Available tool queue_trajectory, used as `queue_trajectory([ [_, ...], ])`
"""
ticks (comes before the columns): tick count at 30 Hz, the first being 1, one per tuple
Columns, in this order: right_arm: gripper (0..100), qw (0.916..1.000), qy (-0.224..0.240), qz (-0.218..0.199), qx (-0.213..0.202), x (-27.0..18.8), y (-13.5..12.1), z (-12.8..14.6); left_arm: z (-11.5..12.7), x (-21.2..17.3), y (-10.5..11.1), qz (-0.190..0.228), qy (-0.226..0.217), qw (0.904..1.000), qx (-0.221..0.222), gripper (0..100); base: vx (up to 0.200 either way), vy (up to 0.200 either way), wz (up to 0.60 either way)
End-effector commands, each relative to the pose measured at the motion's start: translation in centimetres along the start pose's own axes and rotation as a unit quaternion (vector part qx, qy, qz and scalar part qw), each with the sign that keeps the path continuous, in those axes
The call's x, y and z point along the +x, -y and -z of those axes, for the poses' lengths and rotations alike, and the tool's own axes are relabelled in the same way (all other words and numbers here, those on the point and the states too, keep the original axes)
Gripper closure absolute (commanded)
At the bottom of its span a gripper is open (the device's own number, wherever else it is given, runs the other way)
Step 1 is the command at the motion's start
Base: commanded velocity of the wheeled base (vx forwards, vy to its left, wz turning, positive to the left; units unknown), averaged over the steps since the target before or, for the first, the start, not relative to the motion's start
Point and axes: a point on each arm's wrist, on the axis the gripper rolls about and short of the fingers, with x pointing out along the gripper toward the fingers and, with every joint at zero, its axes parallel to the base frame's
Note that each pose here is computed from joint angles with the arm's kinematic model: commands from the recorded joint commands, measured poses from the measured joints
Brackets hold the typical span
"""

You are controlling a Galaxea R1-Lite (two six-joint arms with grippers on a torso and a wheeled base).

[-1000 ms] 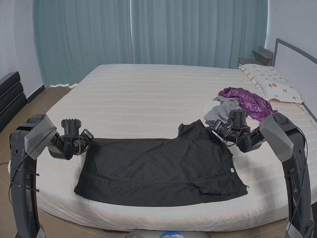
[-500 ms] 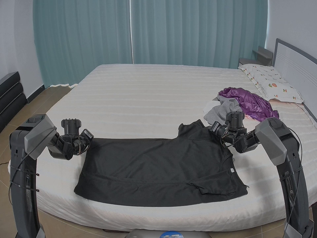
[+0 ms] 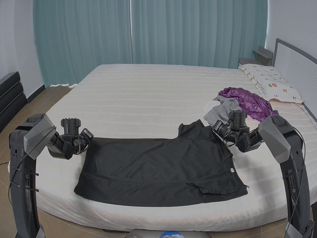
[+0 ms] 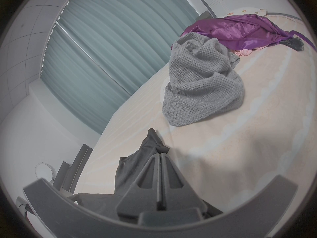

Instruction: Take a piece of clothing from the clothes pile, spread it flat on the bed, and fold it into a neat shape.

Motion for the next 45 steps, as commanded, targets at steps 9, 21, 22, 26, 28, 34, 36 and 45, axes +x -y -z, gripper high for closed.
queue_trajectory([
  [9, 100, 1.0000, 0.003, -0.005, 0.007, -2.9, 0.3, -1.4, -0.5, -1.2, 0.6, 0.004, 0.004, 1.0000, -0.002, 100, 0.000, 0.000, 0.00],
  [21, 0, 0.9998, -0.010, -0.018, 0.001, -1.3, -0.1, -0.2, -0.4, -1.0, 0.4, 0.001, 0.001, 1.0000, -0.001, 100, 0.000, 0.000, 0.00],
  [22, 0, 0.9998, -0.010, -0.018, 0.000, -1.1, 0.0, -0.1, -0.4, -1.0, 0.4, 0.001, 0.001, 1.0000, -0.001, 100, 0.000, 0.000, 0.00],
  [26, 0, 0.9998, -0.019, -0.009, 0.002, -0.5, 0.5, 0.2, -0.4, -1.0, 0.4, 0.001, 0.001, 1.0000, -0.001, 100, 0.000, 0.000, 0.00],
  [28, 0, 0.9998, -0.020, -0.007, 0.002, 0.0, 0.6, 0.4, -0.4, -1.0, 0.4, 0.001, 0.001, 1.0000, -0.001, 100, 0.000, 0.000, 0.00],
  [34, 100, 0.9999, -0.015, -0.008, -0.001, 0.8, 0.8, 0.6, -0.4, -1.0, 0.4, 0.001, 0.001, 1.0000, 0.000, 100, 0.000, 0.000, 0.00],
  [36, 100, 0.9999, -0.013, -0.008, 0.000, 0.9, 0.8, 0.5, -0.3, -1.0, 0.4, 0.000, 0.001, 1.0000, 0.000, 100, 0.000, 0.000, 0.00],
  [45, 100, 0.9999, -0.008, -0.010, 0.002, 0.0, 0.3, -0.2, -0.5, -1.1, 0.5, 0.003, 0.003, 1.0000, 0.000, 100, 0.000, 0.000, 0.00],
])
